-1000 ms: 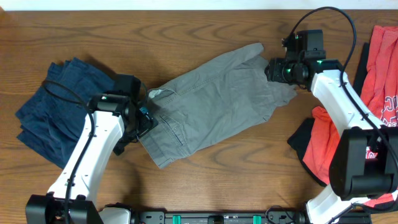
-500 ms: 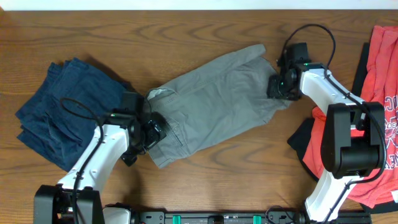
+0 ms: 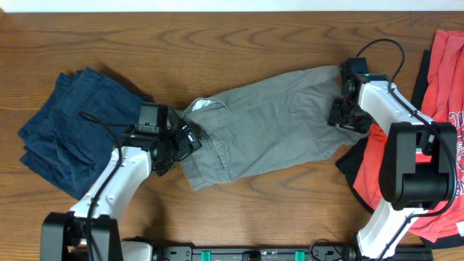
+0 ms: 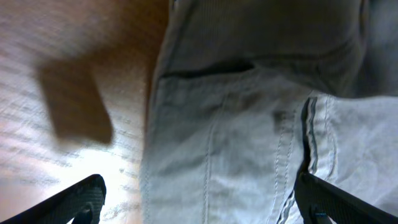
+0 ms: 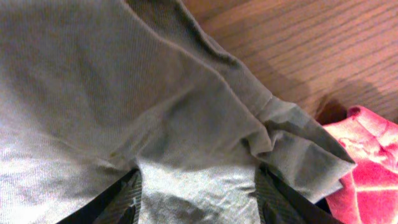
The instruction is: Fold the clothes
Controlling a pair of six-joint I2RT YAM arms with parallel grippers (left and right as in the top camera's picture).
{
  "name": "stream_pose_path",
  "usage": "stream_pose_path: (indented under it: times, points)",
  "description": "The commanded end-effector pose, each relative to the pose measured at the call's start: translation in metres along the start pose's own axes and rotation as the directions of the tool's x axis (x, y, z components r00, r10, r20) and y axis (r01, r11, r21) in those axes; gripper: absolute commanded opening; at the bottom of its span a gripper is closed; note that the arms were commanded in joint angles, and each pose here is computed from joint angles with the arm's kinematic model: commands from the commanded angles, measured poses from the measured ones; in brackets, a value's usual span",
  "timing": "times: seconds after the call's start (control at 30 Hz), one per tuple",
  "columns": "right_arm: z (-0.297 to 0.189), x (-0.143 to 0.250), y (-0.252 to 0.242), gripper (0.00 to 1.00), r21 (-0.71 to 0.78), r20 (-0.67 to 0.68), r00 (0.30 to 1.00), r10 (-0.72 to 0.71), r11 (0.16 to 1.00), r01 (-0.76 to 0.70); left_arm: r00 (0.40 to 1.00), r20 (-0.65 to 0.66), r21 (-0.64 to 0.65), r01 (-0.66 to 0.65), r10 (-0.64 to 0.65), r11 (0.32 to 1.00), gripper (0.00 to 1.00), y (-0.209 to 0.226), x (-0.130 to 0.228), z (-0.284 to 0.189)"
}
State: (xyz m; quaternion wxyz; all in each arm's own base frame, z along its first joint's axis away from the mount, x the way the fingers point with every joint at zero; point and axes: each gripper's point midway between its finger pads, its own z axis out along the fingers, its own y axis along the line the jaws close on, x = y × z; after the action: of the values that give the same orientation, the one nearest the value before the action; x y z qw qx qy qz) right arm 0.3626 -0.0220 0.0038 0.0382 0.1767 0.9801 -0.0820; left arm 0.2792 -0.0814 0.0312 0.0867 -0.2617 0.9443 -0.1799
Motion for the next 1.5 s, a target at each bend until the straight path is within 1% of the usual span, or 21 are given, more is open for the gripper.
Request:
stream_pose_path:
  times: [0.0,0.1,0.17,0.27,0.3,0.33,0.37,0.4,0.43,0.5,0.6,0.67,0.8,0.93,1.03,1.23,1.33,1.47]
  points:
    - [-0.011,-0.001,-0.003,0.60,0.013,0.035,0.999,-0.002,1.000,0.001,0.999,-0.048,-0.014,-0.024,0.023,1.000,0.98,0.003,0.008,0.014]
    - [-0.020,-0.003,-0.002,0.62,0.003,0.057,0.998,-0.001,1.000,0.001,0.998,-0.064,-0.025,-0.019,0.017,0.999,0.98,0.006,0.007,0.028]
    - [-0.025,-0.004,-0.002,0.62,-0.004,0.065,0.998,0.000,1.000,0.000,0.996,-0.083,0.002,-0.019,0.019,1.000,0.98,0.002,0.007,0.036]
    - [-0.034,-0.004,0.003,0.61,-0.043,0.077,0.997,-0.018,0.999,0.022,0.990,-0.137,0.124,-0.019,0.036,0.992,0.99,-0.019,0.011,0.047]
    - [-0.037,-0.004,0.005,0.61,-0.062,0.080,0.996,-0.027,0.998,0.032,0.988,-0.149,0.158,-0.019,0.043,0.987,0.97,-0.025,0.012,0.049]
    - [-0.041,-0.005,0.009,0.60,-0.089,0.085,0.996,-0.037,0.995,0.044,0.986,-0.158,0.184,-0.020,0.050,0.983,0.89,-0.029,0.012,0.052]
    - [-0.045,-0.005,0.015,0.58,-0.124,0.093,0.994,-0.057,0.990,0.068,0.985,-0.165,0.200,-0.020,0.054,0.980,0.75,-0.032,0.013,0.054]
    - [-0.050,-0.005,0.024,0.56,-0.171,0.104,0.990,-0.091,0.979,0.108,0.984,-0.168,0.200,-0.018,0.053,0.980,0.57,-0.031,0.013,0.055]
    - [-0.054,-0.005,0.031,0.56,-0.213,0.115,0.986,-0.122,0.966,0.145,0.984,-0.168,0.201,-0.029,0.064,0.979,0.34,-0.031,0.013,0.055]
    - [-0.064,-0.006,0.045,0.56,-0.285,0.148,0.974,-0.169,0.936,0.206,0.979,-0.172,0.219,-0.074,0.113,0.973,0.07,-0.032,0.016,0.054]
    - [-0.073,-0.008,0.055,0.54,-0.338,0.177,0.968,-0.180,0.912,0.232,0.970,-0.186,0.239,-0.108,0.155,0.965,0.06,-0.033,0.022,0.048]
    - [-0.081,-0.005,0.070,0.50,-0.417,0.202,0.953,-0.226,0.861,0.292,0.965,-0.184,0.238,-0.139,0.185,0.961,0.05,-0.030,0.024,0.039]
    - [-0.104,0.014,0.111,0.46,-0.593,0.262,0.906,-0.332,0.685,0.423,0.966,-0.177,0.218,-0.150,0.191,0.964,0.06,-0.026,0.025,0.007]
    - [-0.110,0.029,0.132,0.42,-0.604,0.273,0.881,-0.385,0.645,0.469,0.971,-0.140,0.181,-0.165,0.192,0.970,0.06,-0.026,0.025,-0.033]
    - [-0.116,0.050,0.155,0.40,-0.615,0.288,0.848,-0.445,0.593,0.520,0.976,-0.073,0.156,-0.192,0.205,0.969,0.06,-0.029,0.022,-0.064]
    - [-0.119,0.099,0.205,0.42,-0.608,0.348,0.756,-0.554,0.481,0.632,0.969,0.057,0.194,-0.247,0.240,0.949,0.06,-0.051,0.015,-0.122]
    - [-0.111,0.125,0.224,0.44,-0.605,0.340,0.742,-0.578,0.469,0.643,0.959,0.124,0.222,-0.278,0.255,0.935,0.06,-0.065,0.009,-0.148]
    - [-0.098,0.160,0.250,0.45,-0.621,0.336,0.718,-0.610,0.430,0.656,0.954,0.164,0.246,-0.288,0.253,0.925,0.06,-0.077,0.005,-0.170]
